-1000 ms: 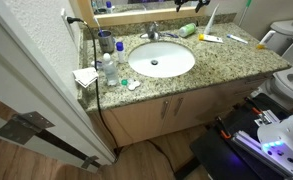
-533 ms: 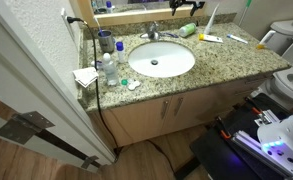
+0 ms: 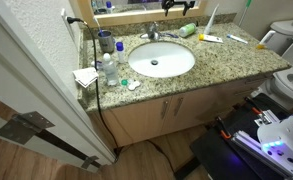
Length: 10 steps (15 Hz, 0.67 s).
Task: Turn on the faucet of the hand sink.
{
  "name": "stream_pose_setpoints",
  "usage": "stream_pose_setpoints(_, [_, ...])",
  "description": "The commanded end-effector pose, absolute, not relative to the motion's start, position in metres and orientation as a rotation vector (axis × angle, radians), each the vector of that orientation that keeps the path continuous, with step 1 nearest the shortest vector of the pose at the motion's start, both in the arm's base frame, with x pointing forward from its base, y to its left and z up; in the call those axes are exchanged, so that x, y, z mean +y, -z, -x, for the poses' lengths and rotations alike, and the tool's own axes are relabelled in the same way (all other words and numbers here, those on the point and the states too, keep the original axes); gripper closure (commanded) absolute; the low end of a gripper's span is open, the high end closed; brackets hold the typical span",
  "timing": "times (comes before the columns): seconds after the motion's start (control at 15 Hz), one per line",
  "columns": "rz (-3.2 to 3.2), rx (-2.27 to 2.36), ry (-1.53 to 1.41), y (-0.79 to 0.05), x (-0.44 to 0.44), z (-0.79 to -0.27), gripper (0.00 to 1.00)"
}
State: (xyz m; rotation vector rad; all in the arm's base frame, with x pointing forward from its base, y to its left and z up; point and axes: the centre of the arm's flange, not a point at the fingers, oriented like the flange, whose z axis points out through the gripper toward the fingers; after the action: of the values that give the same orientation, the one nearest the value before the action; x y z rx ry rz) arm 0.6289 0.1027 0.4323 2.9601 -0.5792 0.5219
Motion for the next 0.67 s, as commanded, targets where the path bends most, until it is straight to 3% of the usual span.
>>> stream_pose_setpoints(0.0, [-3.057,-0.511,-0.323,-0.411,0.094,-0.644,0.0])
stream_pose_setpoints(0.2, [-3.143,-0.536,-0.224,-0.399,0.091,-0.677,0.0])
stream_pose_setpoints(0.33, [-3.108,-0.628,-0.308,-0.394,0.09,-0.701,0.0])
stream_pose_setpoints(0.4, [-3.096,-0.672,-0.385,-0.394,0.091,-0.705,0.0])
stream_pose_setpoints(0.47, [-3.109,-0.616,-0.323,-0.394,0.086,-0.675,0.0])
stream_pose_setpoints(0.6, [-3.102,-0.654,-0.357,-0.392,0.086,-0.689,0.0])
